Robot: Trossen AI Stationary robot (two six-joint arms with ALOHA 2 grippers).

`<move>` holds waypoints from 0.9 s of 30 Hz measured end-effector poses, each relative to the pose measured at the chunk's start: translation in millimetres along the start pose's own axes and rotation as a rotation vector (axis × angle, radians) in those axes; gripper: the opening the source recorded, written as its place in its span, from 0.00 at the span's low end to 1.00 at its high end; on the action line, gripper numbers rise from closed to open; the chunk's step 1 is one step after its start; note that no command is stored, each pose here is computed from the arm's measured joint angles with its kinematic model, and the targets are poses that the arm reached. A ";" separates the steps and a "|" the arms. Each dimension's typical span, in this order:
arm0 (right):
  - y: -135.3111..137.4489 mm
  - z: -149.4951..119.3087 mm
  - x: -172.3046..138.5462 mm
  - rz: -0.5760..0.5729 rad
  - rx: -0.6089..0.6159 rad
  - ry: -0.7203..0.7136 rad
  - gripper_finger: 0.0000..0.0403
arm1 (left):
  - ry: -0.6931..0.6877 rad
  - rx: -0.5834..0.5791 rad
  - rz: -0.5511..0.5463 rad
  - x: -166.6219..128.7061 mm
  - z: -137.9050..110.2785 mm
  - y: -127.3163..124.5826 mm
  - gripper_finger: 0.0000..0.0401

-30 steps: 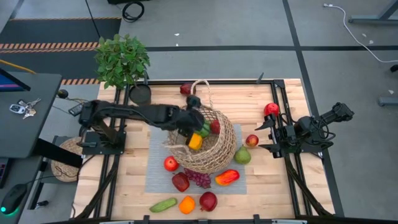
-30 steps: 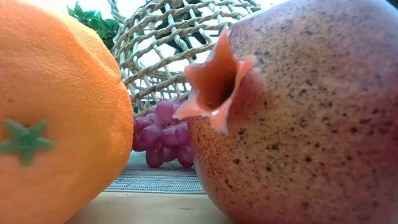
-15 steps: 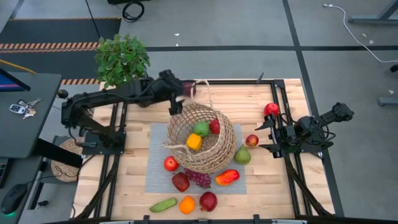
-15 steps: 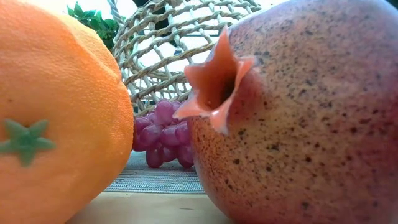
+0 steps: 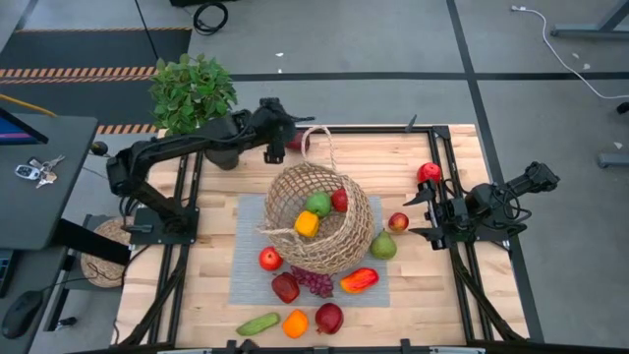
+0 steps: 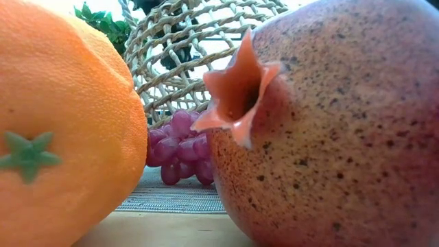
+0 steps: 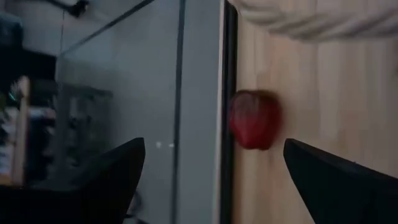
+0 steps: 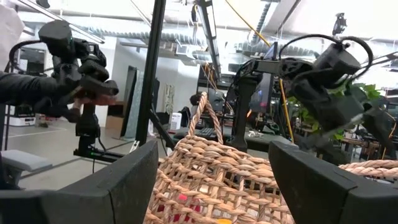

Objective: Build produce basket
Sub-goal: Put the red apple into the basket

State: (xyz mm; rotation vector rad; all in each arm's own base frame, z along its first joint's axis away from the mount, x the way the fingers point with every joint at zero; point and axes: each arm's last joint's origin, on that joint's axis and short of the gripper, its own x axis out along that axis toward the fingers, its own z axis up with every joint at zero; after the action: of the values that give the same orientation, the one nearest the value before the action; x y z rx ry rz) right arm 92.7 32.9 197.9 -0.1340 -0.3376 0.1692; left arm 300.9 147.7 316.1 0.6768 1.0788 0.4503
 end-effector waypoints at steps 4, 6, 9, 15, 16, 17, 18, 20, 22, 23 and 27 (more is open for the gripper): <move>-0.1 0.3 0.0 -0.001 0.001 -0.004 0.77 | 0.060 0.227 -0.060 24.2 -0.7 -10.4 0.97; -0.1 0.5 0.0 -0.001 0.001 -0.005 0.77 | 0.088 0.321 -0.102 36.6 -0.8 -18.1 0.97; -0.1 0.5 0.0 -0.001 0.001 -0.005 0.77 | 0.112 0.382 -0.155 50.2 -1.2 -27.4 0.97; -0.1 0.4 0.0 -0.002 0.001 -0.004 0.77 | 0.058 0.356 -0.205 72.0 -5.0 -26.1 0.97; -0.1 0.5 0.0 -0.002 0.001 -0.005 0.77 | 0.038 0.326 -0.205 74.0 -6.7 -22.4 0.97; -0.1 0.4 0.0 -0.002 0.001 -0.004 0.77 | 0.012 0.283 -0.207 76.1 -8.3 -18.4 0.97; -0.1 0.4 0.0 -0.001 0.001 -0.004 0.77 | -0.027 0.232 -0.211 78.2 -9.2 -14.2 0.97; -0.1 0.4 0.0 -0.002 0.001 -0.005 0.77 | -0.085 0.142 -0.229 81.9 -13.0 -6.8 0.97; -0.1 0.4 0.0 -0.001 0.001 -0.004 0.77 | -0.128 0.057 -0.241 85.5 -18.2 1.3 0.97; -0.1 0.5 0.0 -0.002 0.001 -0.005 0.77 | -0.151 0.011 -0.256 87.2 -21.3 5.1 0.97; -0.2 0.5 0.0 -0.002 0.001 -0.005 0.77 | -0.230 -0.192 -0.277 95.6 -33.1 21.9 0.97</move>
State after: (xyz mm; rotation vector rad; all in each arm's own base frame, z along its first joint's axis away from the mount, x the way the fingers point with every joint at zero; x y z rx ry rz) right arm 92.5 32.8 198.4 -0.1324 -0.3425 0.1679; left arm 310.1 233.8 259.2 0.3909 0.8818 0.2257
